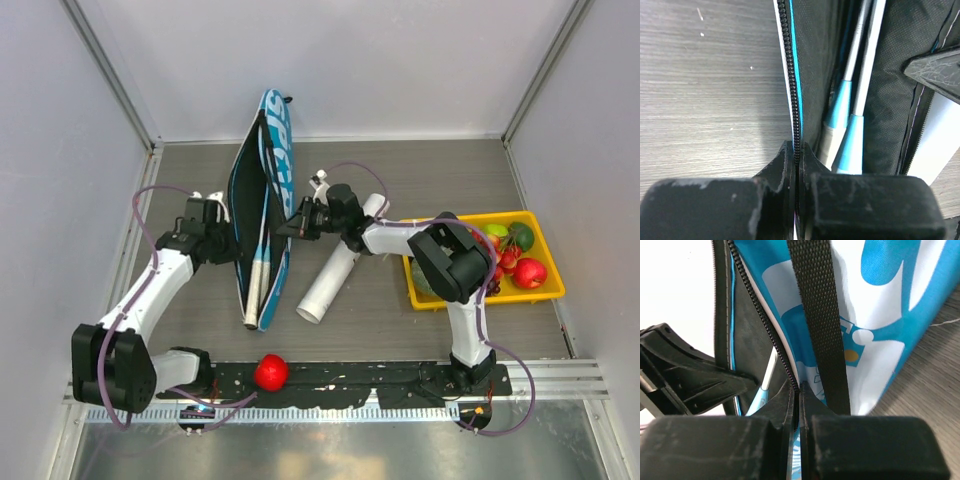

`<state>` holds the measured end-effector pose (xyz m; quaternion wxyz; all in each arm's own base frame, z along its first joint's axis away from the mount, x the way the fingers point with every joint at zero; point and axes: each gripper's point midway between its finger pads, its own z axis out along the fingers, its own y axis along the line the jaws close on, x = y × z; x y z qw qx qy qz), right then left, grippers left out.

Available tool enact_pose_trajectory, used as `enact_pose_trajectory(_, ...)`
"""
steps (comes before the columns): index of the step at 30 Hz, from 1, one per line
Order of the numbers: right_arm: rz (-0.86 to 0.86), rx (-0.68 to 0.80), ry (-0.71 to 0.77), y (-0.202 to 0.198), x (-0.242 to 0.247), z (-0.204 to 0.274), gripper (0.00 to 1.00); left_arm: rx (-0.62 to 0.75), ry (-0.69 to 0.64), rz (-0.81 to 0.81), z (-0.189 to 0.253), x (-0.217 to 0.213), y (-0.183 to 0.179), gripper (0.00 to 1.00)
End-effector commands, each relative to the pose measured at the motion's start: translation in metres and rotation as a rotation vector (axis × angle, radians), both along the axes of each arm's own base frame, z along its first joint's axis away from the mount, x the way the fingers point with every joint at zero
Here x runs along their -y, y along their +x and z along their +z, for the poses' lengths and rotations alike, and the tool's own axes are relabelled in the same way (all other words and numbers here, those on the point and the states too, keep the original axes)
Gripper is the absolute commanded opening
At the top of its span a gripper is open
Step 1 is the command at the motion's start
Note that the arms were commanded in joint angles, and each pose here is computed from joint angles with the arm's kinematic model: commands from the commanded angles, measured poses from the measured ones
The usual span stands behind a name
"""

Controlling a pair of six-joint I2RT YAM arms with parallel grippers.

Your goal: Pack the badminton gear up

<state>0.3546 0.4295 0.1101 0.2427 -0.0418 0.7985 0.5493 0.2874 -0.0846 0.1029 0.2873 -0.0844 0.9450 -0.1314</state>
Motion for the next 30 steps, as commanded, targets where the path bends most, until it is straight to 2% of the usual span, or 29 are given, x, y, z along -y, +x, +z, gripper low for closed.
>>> enact_pose_trajectory(1, -0.087, 0.11, 0.003, 0.022, 0.01, 0.058, 0.05, 0.137, 0.02, -0.021, 0.039, -0.002, 0.019, 0.0)
enact_pose_trajectory(4, -0.088, 0.098, -0.023, 0.021, 0.012, 0.045, 0.09, 0.081, -0.02, -0.052, 0.017, 0.008, 0.014, 0.0)
enact_pose_trajectory(12, 0.002, 0.102, -0.022, 0.0, 0.009, 0.037, 0.52, 0.072, -0.063, -0.06, 0.003, 0.016, 0.018, 0.0)
enact_pose_trajectory(14, 0.03, 0.116, -0.024, -0.008, 0.007, 0.04, 0.6, 0.077, -0.064, -0.063, 0.004, 0.017, 0.019, 0.0)
enact_pose_trajectory(18, 0.042, 0.149, -0.038, -0.016, 0.012, 0.049, 0.63, 0.077, -0.064, -0.068, 0.003, 0.017, 0.019, 0.0)
enact_pose_trajectory(24, -0.015, 0.223, -0.144, -0.014, 0.033, 0.076, 0.64, 0.094, -0.065, -0.064, 0.009, 0.017, 0.017, 0.0)
enact_pose_trajectory(30, -0.041, 0.266, -0.165, -0.038, 0.033, 0.105, 0.63, 0.11, -0.097, -0.06, 0.016, 0.021, 0.019, 0.0)
